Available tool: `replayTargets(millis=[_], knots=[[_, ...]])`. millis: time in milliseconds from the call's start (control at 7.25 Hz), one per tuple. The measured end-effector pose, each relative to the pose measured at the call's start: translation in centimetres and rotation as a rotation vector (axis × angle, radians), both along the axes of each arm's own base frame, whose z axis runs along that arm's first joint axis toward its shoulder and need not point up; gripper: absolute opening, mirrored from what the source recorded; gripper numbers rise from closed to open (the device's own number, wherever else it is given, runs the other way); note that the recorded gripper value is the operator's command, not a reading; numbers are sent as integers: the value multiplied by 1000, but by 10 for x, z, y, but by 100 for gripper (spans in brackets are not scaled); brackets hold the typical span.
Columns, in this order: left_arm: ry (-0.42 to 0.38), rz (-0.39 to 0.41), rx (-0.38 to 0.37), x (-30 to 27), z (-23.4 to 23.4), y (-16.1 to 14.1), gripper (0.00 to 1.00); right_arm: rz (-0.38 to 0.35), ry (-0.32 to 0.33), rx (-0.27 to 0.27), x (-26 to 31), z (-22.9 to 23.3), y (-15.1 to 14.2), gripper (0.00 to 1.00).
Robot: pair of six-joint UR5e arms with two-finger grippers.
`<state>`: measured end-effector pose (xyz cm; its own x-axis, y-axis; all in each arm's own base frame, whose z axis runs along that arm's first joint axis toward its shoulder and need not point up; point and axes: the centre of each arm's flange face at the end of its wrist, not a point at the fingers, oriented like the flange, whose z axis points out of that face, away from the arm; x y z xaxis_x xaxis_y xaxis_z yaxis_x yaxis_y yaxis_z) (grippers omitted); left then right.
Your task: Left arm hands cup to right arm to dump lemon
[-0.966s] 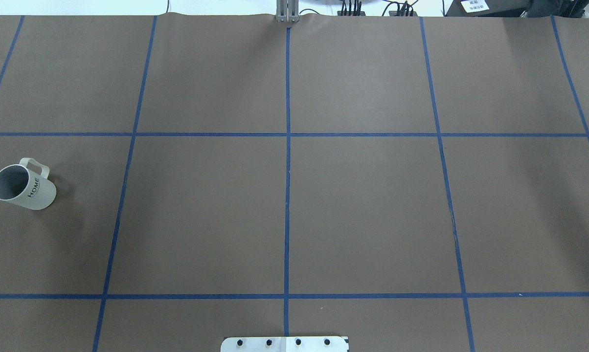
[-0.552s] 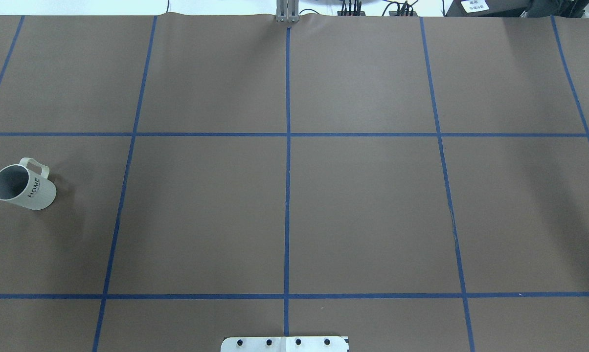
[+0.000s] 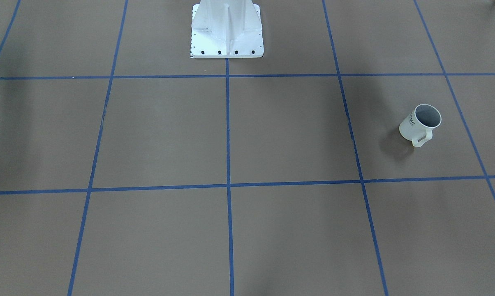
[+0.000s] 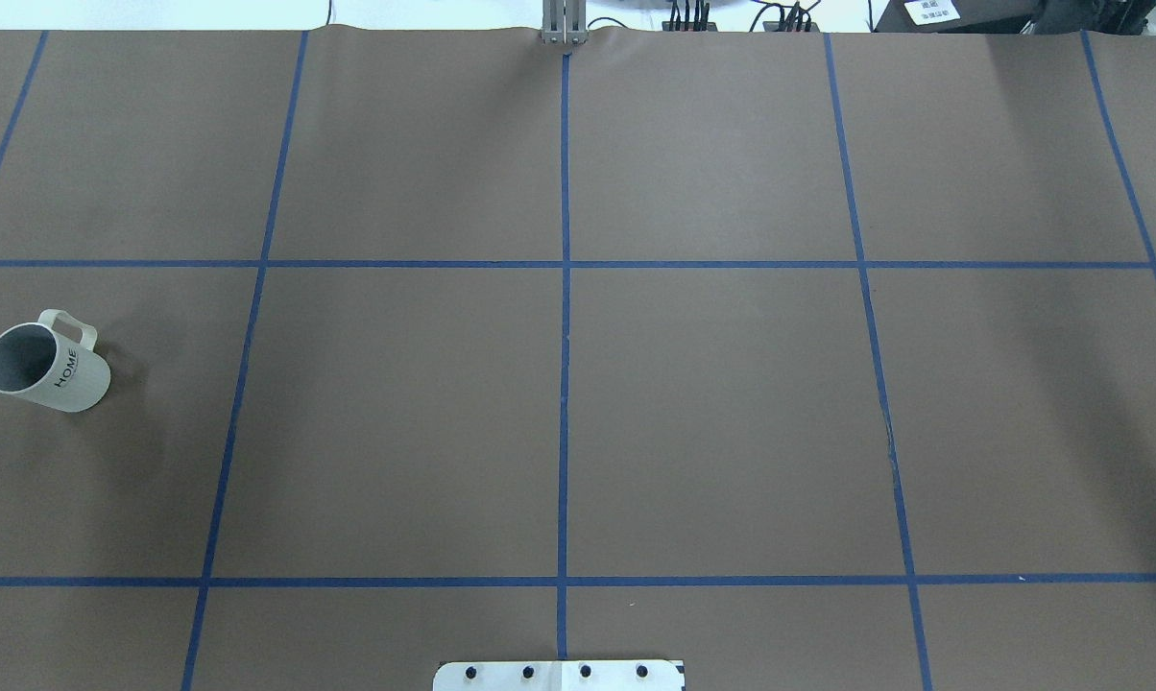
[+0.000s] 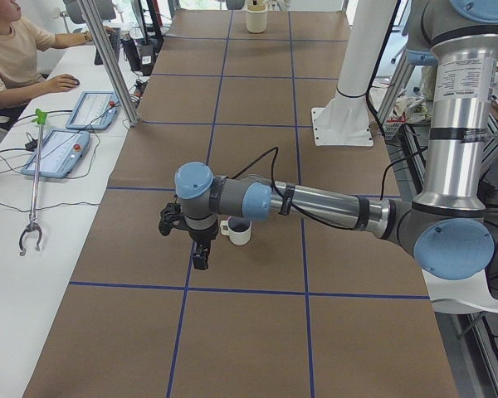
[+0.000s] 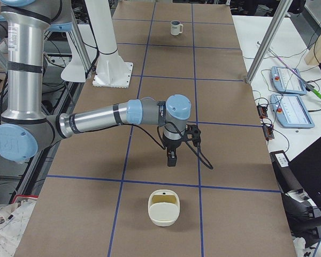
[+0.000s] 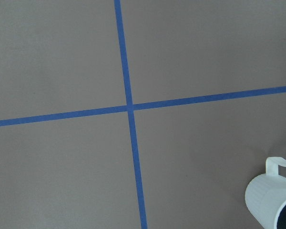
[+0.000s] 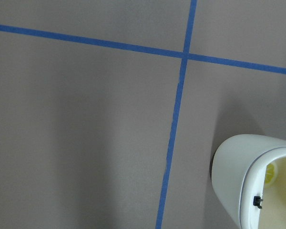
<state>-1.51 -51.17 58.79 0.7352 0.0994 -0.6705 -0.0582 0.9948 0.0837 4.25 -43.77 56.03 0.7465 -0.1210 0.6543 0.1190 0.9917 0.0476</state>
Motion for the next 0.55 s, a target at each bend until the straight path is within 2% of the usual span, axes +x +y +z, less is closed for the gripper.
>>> replayTargets(millis=[552], knots=[[7, -3, -25, 0, 8, 1, 100, 17, 1, 21, 0, -10, -5, 100]])
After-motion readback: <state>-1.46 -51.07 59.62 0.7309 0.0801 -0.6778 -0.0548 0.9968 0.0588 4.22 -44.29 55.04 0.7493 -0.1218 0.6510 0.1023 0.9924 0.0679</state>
